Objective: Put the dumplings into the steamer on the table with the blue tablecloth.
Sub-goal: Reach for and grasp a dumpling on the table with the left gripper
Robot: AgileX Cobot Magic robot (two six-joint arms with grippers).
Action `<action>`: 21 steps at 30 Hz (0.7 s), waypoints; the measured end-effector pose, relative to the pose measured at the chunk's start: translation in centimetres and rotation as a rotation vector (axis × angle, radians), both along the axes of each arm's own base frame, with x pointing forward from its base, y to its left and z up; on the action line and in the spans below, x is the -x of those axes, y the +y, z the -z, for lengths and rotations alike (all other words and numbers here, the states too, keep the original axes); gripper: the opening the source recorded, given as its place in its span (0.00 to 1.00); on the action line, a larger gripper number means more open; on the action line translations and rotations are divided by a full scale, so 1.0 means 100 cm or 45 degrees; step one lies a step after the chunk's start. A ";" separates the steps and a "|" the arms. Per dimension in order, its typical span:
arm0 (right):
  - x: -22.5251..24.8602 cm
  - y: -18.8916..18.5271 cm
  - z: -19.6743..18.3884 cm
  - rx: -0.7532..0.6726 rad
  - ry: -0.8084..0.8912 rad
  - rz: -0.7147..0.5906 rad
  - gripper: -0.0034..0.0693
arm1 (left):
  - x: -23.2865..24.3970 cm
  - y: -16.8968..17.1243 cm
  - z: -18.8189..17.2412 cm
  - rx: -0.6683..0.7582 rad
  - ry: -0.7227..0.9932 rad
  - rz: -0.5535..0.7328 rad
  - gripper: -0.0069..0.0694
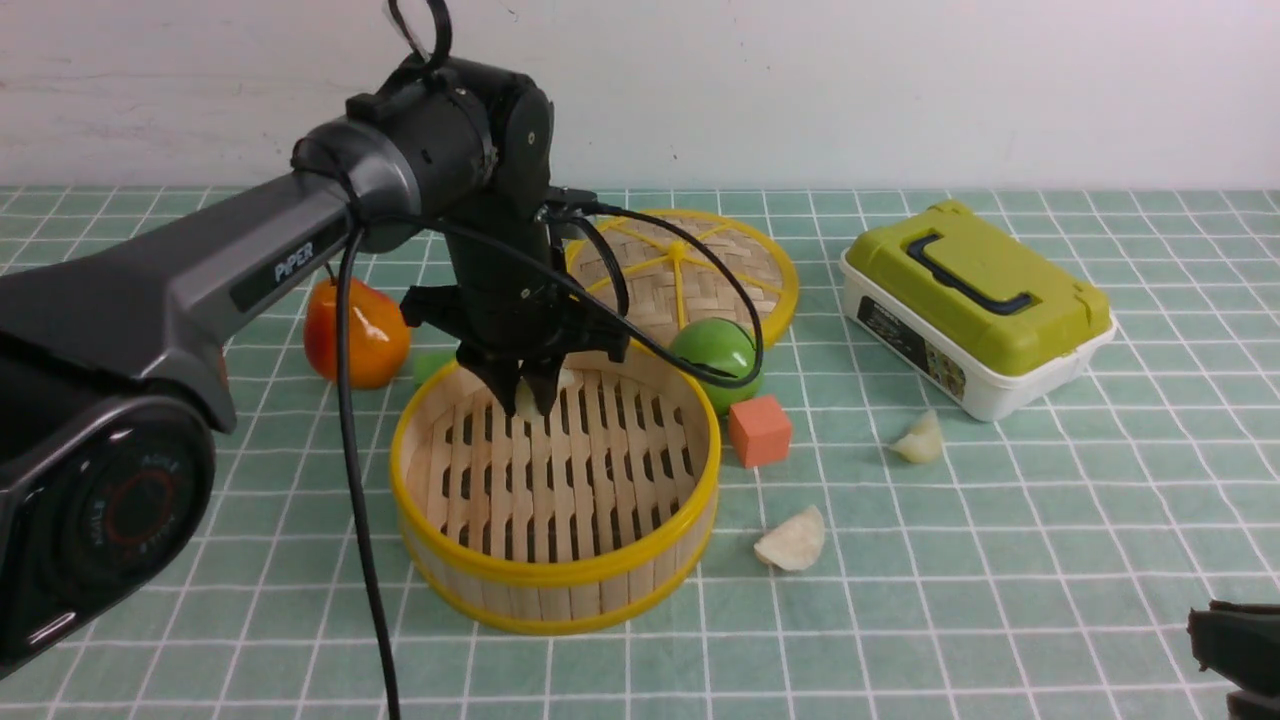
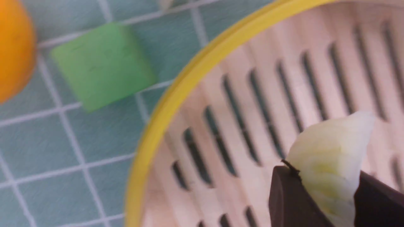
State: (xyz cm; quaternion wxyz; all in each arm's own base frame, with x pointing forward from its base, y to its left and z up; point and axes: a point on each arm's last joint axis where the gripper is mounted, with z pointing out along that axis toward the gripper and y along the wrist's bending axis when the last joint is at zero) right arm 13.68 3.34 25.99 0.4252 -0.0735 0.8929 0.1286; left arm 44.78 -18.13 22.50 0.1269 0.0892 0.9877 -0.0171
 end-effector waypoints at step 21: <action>0.001 0.000 0.001 0.019 0.011 -0.011 0.16 | -0.028 0.035 -0.082 0.080 -0.393 -0.106 0.67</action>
